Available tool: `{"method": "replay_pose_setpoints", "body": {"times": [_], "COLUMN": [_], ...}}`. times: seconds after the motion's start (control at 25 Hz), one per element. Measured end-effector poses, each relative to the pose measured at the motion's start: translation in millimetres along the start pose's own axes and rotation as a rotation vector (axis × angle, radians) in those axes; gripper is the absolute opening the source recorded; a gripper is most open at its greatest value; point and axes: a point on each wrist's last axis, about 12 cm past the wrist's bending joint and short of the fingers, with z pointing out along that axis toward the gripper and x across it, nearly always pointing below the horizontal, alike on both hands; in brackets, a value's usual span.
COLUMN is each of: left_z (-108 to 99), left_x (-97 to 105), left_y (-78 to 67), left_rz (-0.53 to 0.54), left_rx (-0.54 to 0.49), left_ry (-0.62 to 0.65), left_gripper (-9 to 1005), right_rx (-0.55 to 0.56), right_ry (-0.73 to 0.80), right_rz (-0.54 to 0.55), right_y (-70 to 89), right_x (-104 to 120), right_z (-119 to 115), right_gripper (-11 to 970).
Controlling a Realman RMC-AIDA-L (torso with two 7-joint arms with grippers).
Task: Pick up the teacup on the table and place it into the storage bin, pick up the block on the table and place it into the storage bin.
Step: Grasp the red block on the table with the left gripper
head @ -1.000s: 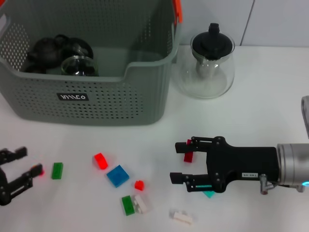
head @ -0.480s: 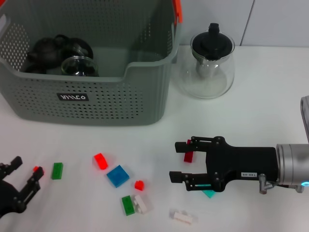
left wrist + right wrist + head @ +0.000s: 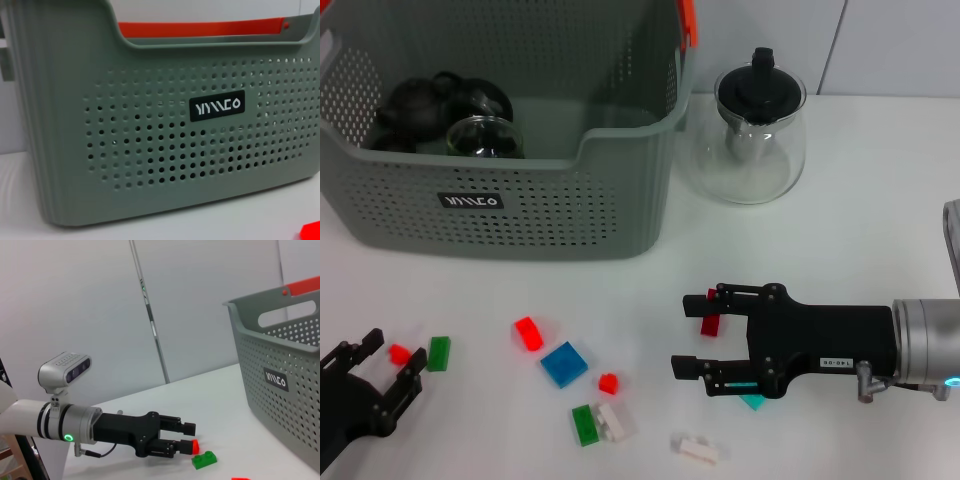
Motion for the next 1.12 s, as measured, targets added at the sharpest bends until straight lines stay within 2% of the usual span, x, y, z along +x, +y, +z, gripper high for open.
{"method": "replay_pose_setpoints", "body": {"times": [0.64, 0.72, 0.96, 1.12], "left_z": [4.4, 4.5, 4.7, 6.7], "left_x": [2.2, 2.3, 2.7, 2.6], "left_y": [1.7, 1.3, 1.0, 1.7], "left_rz": [0.008, 0.012, 0.012, -0.009], "left_rx": [-0.015, -0.015, -0.015, -0.015], "left_ry": [0.026, 0.026, 0.028, 0.035], "left_gripper": [423, 370, 374, 339], "right_rx": [-0.003, -0.004, -0.004, -0.004], "right_ry": [-0.002, -0.002, -0.002, -0.002], "right_rz": [0.008, 0.008, 0.007, 0.007], "right_y": [0.8, 1.0, 0.6, 0.5], "right_x": [0.3, 0.5, 0.0, 0.0], "right_z": [-0.4, -0.4, -0.8, -0.9], "right_gripper": [790, 790, 790, 790]}}
